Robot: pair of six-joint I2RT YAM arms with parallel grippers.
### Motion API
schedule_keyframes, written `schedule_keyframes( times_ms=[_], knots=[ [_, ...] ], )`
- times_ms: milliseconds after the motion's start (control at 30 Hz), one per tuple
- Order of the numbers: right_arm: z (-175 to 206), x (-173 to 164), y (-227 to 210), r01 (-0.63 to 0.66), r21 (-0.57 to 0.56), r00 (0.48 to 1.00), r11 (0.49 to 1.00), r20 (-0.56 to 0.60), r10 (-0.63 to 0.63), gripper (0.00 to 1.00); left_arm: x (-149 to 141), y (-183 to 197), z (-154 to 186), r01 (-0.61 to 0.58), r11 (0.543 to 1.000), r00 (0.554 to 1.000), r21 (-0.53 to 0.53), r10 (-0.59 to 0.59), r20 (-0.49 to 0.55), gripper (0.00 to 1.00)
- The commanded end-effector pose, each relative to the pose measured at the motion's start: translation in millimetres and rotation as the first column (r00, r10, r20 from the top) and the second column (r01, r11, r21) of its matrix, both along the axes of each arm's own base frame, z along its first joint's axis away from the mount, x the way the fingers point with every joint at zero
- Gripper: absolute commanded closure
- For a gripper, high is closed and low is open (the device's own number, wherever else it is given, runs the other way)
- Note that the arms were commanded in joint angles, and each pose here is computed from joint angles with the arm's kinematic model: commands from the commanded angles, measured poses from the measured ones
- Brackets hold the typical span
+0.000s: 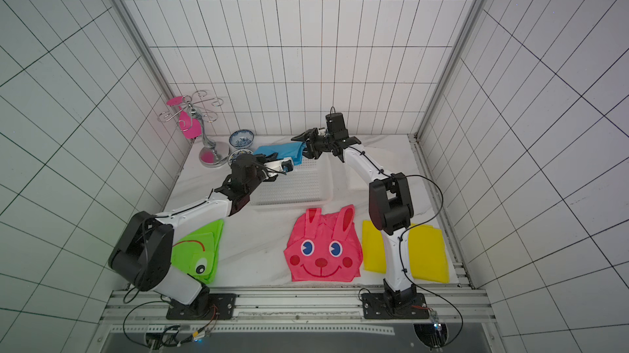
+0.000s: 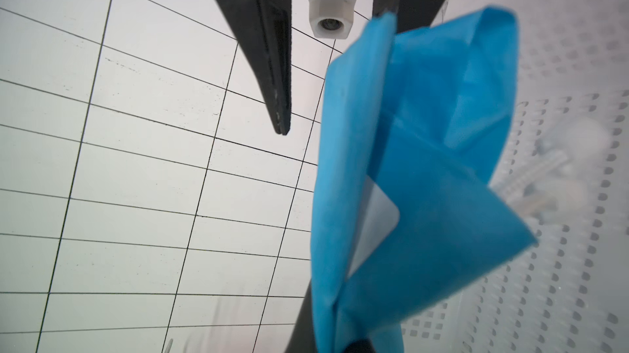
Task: Put the folded raincoat in the basket
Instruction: Place the raincoat in the basket.
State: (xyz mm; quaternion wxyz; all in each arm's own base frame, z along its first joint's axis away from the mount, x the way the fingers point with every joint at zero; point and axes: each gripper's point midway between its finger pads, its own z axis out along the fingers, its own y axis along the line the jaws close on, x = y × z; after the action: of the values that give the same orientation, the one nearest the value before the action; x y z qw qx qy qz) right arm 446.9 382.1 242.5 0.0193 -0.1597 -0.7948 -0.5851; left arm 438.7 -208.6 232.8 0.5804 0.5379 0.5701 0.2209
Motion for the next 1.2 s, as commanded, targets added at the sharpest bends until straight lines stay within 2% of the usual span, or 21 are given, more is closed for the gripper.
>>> schedule_keyframes(
  times_ms=[0, 67, 167, 333, 600, 767, 867, 933, 1033, 1100, 1167],
  knots=[
    [-11, -17, -2, -0.032, -0.053, 0.999, 0.998, 0.003, 0.032, 0.6, -12, 5, 1, -0.029, 0.997, 0.998, -0.078, 0.024, -0.061, 1.0],
    [-23, -20, -2, -0.035, -0.074, 0.999, 0.997, -0.006, 0.035, 0.71, -19, 4, 1, -0.025, 0.991, 0.995, -0.128, 0.013, -0.094, 1.0],
    [-44, -28, -1, -0.052, -0.087, 0.998, 0.995, -0.052, 0.047, 0.73, -31, -1, -10, -0.003, 0.991, 0.99, -0.133, -0.016, -0.141, 1.0],
    [-53, -34, -2, -0.051, -0.086, 0.997, 0.995, -0.054, 0.046, 0.58, -36, -2, -34, -0.027, 0.995, 0.98, -0.099, 0.007, -0.197, 1.0],
    [-49, -39, 3, -0.052, -0.053, 0.996, 0.997, -0.075, 0.048, 0.58, -45, -7, -42, -0.019, 0.99, 0.964, -0.137, -0.018, -0.266, 0.97],
    [-41, -44, 11, -0.061, -0.002, 0.994, 0.998, -0.089, 0.06, 0.52, -54, -2, -56, -0.031, 0.991, 0.941, -0.128, -0.015, -0.338, 0.95],
    [-39, -48, 15, -0.065, 0.007, 0.994, 0.998, -0.084, 0.066, 0.51, -54, -2, -57, -0.039, 0.989, 0.938, -0.145, -0.014, -0.347, 0.95],
    [-39, -50, 16, -0.066, -0.001, 0.995, 0.998, -0.072, 0.066, 0.56, -52, -2, -58, -0.047, 0.988, 0.936, -0.144, -0.007, -0.352, 0.94],
    [-46, -52, 13, -0.062, -0.047, 0.997, 0.997, -0.057, 0.059, 0.73, -52, -3, -62, -0.051, 0.988, 0.93, -0.144, -0.005, -0.366, 0.92],
    [-54, -54, 9, -0.067, -0.08, 0.996, 0.994, -0.061, 0.062, 0.91, -56, -6, -61, -0.041, 0.988, 0.923, -0.15, -0.02, -0.385, 0.83],
    [-61, -57, 6, -0.076, -0.098, 0.995, 0.992, -0.069, 0.07, 0.98, -68, -13, -61, -0.001, 0.993, 0.91, -0.119, -0.049, -0.411, 0.69]
  ],
)
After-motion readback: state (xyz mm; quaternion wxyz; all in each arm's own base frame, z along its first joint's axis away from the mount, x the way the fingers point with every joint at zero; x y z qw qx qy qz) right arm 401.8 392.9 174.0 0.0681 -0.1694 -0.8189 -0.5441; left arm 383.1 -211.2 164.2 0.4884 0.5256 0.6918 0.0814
